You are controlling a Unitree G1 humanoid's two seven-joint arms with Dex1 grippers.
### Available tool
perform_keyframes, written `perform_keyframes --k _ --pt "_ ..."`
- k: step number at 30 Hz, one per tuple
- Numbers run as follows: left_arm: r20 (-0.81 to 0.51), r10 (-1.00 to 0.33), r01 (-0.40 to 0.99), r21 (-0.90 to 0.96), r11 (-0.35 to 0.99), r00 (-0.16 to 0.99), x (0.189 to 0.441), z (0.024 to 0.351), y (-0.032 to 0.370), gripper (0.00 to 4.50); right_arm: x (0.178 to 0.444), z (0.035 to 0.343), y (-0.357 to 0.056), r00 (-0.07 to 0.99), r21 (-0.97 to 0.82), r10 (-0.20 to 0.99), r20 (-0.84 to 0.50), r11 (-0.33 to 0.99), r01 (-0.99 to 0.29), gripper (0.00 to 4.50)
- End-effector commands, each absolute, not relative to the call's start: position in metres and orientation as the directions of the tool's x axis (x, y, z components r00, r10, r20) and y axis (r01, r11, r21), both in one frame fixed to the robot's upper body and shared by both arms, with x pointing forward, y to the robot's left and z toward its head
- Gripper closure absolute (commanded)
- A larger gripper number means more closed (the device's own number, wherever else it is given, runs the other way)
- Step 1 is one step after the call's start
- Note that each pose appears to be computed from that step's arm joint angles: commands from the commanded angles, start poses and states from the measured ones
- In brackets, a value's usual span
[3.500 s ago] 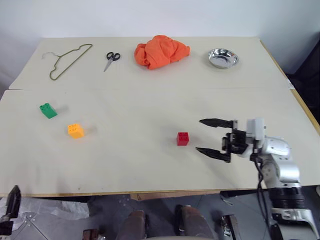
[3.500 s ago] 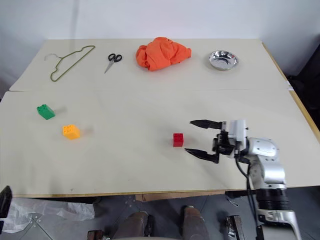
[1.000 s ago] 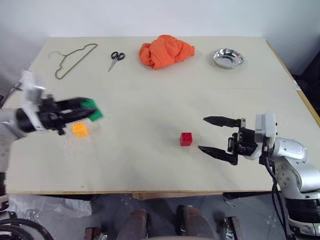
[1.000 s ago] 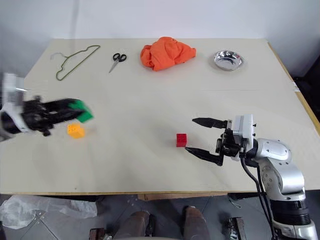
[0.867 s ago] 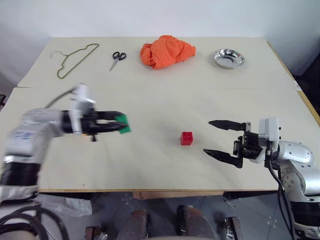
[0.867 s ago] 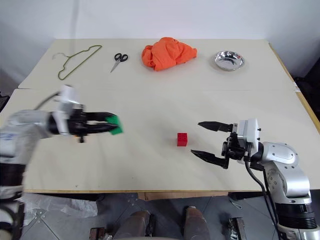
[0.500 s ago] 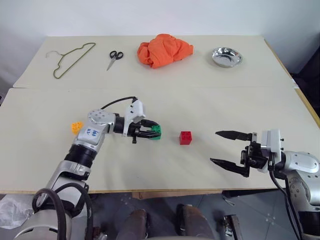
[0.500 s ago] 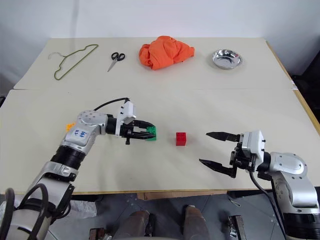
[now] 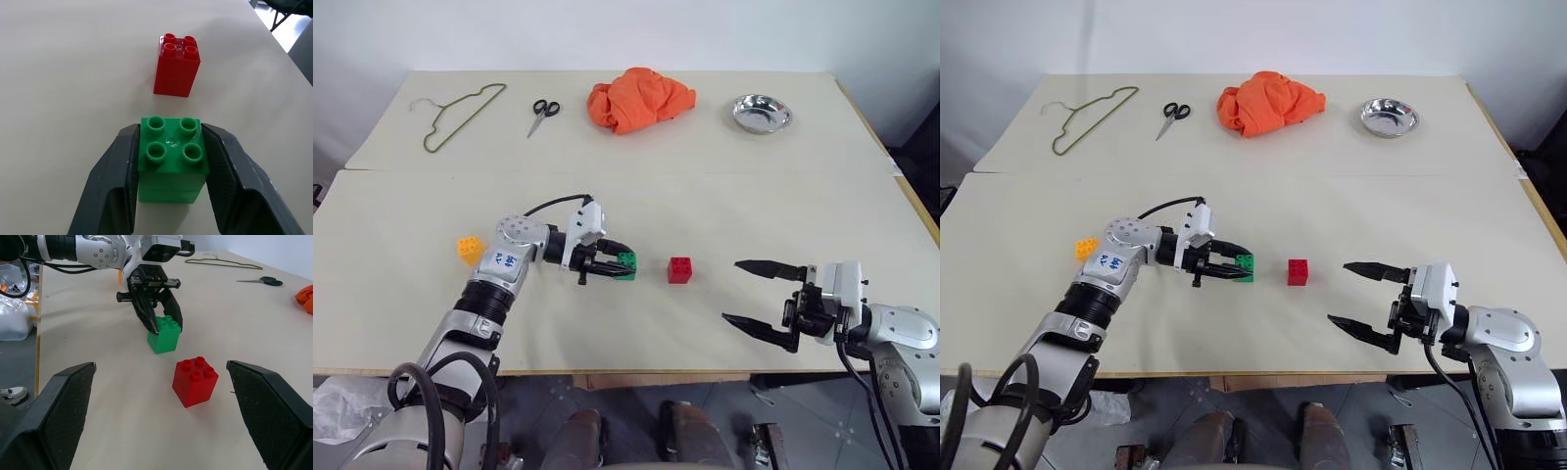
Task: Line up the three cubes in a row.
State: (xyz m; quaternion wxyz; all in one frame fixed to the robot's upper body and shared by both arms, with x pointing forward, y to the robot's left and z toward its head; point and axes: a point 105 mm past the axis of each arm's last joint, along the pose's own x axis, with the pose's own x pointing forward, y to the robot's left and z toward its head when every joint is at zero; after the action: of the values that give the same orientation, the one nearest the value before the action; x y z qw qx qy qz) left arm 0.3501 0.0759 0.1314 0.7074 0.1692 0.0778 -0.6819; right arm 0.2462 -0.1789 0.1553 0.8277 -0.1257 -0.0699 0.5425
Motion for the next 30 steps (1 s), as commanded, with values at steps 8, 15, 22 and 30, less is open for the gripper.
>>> perform_keyframes --k 8,15,22,30 --pt "-0.143 -0.976 0.959 0.256 0.121 0.162 0.328 0.2 0.122 0.28 0.248 0.166 -0.161 0.326 -0.31 0.945 0.03 0.319 -0.895 0.0" --pt "0.159 -0.801 0.763 0.245 0.599 0.577 0.305 0.235 0.221 0.13 0.251 0.178 -0.14 0.257 -0.273 0.961 0.102 0.275 -0.922 0.0" --pt "0.167 -0.382 0.367 0.114 0.923 0.909 0.239 0.194 0.322 0.13 0.247 0.187 -0.113 0.12 -0.332 0.986 0.119 0.153 -0.931 0.0" --pt "0.059 -0.026 0.023 0.037 0.999 0.998 0.168 0.14 0.368 0.13 0.247 0.194 -0.106 0.048 -0.39 0.992 0.12 0.092 -0.916 0.0"
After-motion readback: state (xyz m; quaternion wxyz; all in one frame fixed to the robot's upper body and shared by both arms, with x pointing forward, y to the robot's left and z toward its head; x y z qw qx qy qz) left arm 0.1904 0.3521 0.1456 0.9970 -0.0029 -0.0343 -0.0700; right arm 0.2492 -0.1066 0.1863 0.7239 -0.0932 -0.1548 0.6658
